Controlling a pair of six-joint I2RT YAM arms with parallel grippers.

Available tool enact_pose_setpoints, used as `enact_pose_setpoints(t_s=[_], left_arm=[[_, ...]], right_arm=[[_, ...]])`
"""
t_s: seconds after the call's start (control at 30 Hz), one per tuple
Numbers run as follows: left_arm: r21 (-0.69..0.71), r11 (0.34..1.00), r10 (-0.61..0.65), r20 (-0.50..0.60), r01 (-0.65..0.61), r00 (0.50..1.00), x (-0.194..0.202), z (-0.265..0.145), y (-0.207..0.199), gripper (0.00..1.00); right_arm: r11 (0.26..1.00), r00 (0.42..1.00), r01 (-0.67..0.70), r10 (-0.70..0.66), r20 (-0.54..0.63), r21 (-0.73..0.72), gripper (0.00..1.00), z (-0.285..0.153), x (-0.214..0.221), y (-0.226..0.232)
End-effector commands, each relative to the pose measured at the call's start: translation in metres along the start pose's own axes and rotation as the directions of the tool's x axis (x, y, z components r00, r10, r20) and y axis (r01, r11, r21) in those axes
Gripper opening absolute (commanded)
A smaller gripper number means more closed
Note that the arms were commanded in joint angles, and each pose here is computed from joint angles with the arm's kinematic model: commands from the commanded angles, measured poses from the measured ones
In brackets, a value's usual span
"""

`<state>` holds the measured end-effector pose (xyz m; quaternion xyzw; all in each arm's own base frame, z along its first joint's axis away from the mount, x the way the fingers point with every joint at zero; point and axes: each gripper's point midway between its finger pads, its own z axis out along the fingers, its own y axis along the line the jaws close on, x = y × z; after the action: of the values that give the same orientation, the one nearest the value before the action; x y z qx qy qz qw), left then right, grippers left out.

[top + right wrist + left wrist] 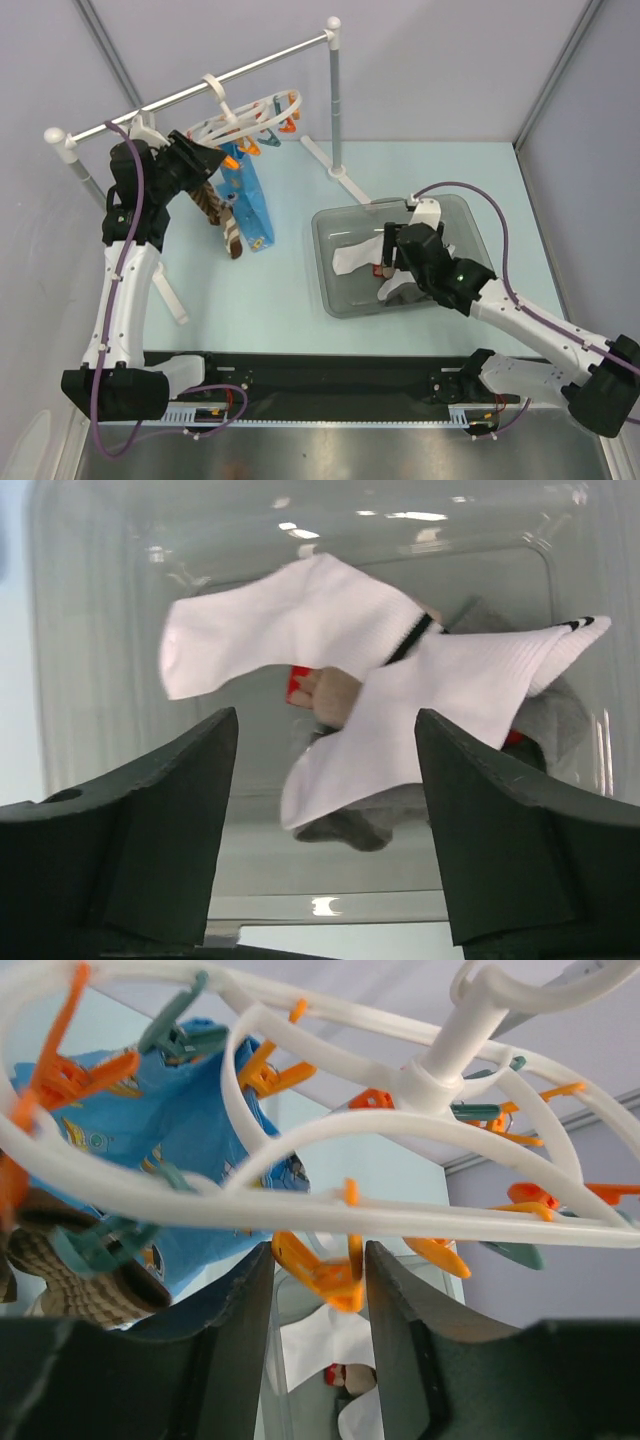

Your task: Remove the socks clipped to the hanger

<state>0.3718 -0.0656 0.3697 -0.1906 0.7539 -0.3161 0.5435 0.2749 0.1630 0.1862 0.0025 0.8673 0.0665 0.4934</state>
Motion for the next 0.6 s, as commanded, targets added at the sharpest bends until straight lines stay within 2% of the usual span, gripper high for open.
enact_pose_setpoints(t_s=[0.0,0.07,0.1,0.13,0.2,0.23,0.3,0.33,0.37,0.4,0.43,0.47,0.53,0.57], left_arm=[[0.068,0.997,0.035,0.032,-0.037,0.999,-0.016,-0.017,-0.026,0.47],[0.079,0.996,0.038,0.028,-0.041,0.999,-0.017,-0.020,-0.030,0.49],[0.086,0.995,0.040,0.029,-0.042,0.999,-0.017,-0.021,-0.031,0.49],[0.089,0.995,0.036,0.028,-0.038,0.999,-0.017,-0.021,-0.032,0.50],[0.102,0.994,0.036,0.024,-0.038,0.999,-0.017,-0.022,-0.035,0.51],[0.106,0.994,0.033,0.021,-0.035,0.999,-0.016,-0.023,-0.036,0.52],[0.117,0.993,0.030,0.013,-0.031,0.999,-0.014,-0.022,-0.037,0.52],[0.121,0.992,0.028,0.010,-0.029,1.000,-0.015,-0.022,-0.038,0.53],[0.128,0.991,0.024,0.008,-0.025,1.000,-0.015,-0.022,-0.040,0.53],[0.145,0.989,0.025,-0.002,-0.024,1.000,-0.013,-0.023,-0.043,0.53],[0.157,0.987,0.017,-0.004,-0.017,1.000,-0.013,-0.023,-0.045,0.53],[0.168,0.986,0.016,-0.007,-0.015,1.000,-0.012,-0.024,-0.048,0.53],[0.194,0.981,0.015,-0.020,-0.011,1.000,-0.009,-0.025,-0.052,0.54],[0.199,0.980,0.019,-0.024,-0.014,1.000,-0.008,-0.026,-0.053,0.54]], right_arm=[[0.991,0.985,0.017,0.007,0.172,-0.136,0.79,-0.026,-0.050,0.048],[0.972,0.963,0.047,0.016,0.267,-0.229,0.80,-0.035,-0.067,0.083],[0.954,0.957,0.091,-0.004,0.289,-0.286,0.80,-0.042,-0.061,0.107],[0.932,0.925,0.113,0.028,0.378,-0.346,0.80,-0.051,-0.080,0.130],[0.896,0.911,0.177,0.008,0.411,-0.408,0.80,-0.043,-0.068,0.165],[0.859,0.880,0.209,0.043,0.473,-0.467,0.79,-0.053,-0.081,0.188],[0.835,0.876,0.271,-0.007,0.483,-0.479,0.78,-0.032,-0.064,0.221],[0.819,0.846,0.277,0.040,0.531,-0.502,0.77,-0.039,-0.084,0.241],[0.791,0.840,0.296,0.052,0.540,-0.536,0.77,-0.039,-0.083,0.259],[0.778,0.837,0.337,0.010,0.547,-0.531,0.76,-0.022,-0.068,0.277],[0.741,0.806,0.346,0.079,0.587,-0.575,0.75,-0.034,-0.086,0.297],[0.726,0.784,0.376,0.082,0.615,-0.577,0.74,-0.035,-0.090,0.309],[0.721,0.771,0.391,0.083,0.631,-0.573,0.68,-0.015,-0.080,0.331],[0.721,0.748,0.397,0.104,0.655,-0.568,0.67,-0.015,-0.093,0.343]])
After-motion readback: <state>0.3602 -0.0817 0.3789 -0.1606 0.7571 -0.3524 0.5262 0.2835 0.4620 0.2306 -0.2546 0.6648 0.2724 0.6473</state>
